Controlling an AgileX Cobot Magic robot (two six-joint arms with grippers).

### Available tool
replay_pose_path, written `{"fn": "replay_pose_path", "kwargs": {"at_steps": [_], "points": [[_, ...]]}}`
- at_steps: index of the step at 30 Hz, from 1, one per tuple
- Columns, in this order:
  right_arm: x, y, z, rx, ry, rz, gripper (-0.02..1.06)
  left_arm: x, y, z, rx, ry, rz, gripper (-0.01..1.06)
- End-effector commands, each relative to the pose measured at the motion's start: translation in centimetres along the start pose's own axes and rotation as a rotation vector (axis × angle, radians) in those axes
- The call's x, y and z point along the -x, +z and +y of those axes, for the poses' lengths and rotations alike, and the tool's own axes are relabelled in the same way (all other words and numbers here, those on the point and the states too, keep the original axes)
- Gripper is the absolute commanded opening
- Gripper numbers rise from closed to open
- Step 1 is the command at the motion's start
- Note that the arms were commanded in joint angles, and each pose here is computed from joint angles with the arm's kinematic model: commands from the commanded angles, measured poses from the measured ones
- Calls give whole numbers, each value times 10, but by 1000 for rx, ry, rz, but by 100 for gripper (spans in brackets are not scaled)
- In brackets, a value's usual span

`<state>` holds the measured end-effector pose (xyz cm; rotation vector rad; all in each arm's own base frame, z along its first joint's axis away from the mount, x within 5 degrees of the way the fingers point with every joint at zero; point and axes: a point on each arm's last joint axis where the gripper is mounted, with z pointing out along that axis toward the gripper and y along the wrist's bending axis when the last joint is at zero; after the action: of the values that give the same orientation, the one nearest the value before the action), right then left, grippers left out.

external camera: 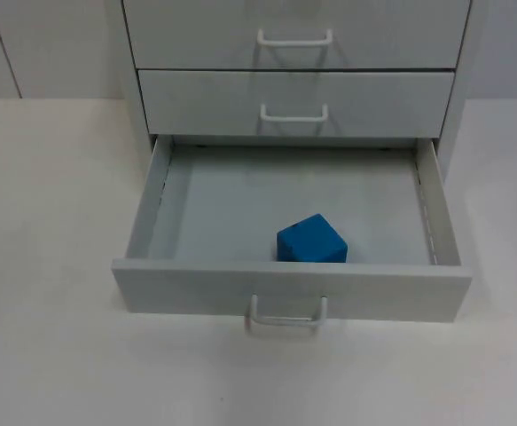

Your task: Open the drawer with the left hand, place the block into the drawer with the right hand, then close the drawer with the left hand.

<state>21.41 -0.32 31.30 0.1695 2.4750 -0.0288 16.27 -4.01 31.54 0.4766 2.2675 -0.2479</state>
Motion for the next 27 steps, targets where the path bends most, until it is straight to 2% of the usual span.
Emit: {"fn": "replay_pose_path", "kwargs": {"at_steps": [1,6,8,9,14,15,17,20,21,23,24,25,26,27], "points": [[0,-2,-1,0,-7,-15,75,0,4,-4,-48,32,10,0],[0,-2,-1,0,-7,-15,75,3,20,-7,-144,37,27,0],[0,-2,-1,0,-7,-15,75,4,29,-8,-190,72,42,0],[0,-2,-1,0,-7,-15,75,4,29,-8,-190,72,42,0],[0,-2,-1,0,-7,-15,75,2,61,-20,-300,157,136,0],[0,-2,-1,0,-7,-15,75,2,61,-20,-300,157,136,0],[1,-2,-1,1,-7,-20,75,-1,79,-34,-335,233,186,0],[2,-2,0,3,-7,-33,75,-5,105,-58,-341,382,219,0],[2,-2,0,3,-7,-33,75,-5,105,-58,-341,382,219,0],[2,-2,0,5,-5,-35,75,-9,123,-76,-343,461,222,0],[2,-2,0,5,-5,-35,75,-10,126,-80,-346,474,223,0],[2,-2,0,5,-5,-35,75,-14,135,-87,-348,535,235,0],[2,-2,0,5,-5,-35,75,-14,135,-87,-348,535,235,0],[2,-2,0,5,-3,-33,75,-17,139,-94,-348,590,234,0]]}}
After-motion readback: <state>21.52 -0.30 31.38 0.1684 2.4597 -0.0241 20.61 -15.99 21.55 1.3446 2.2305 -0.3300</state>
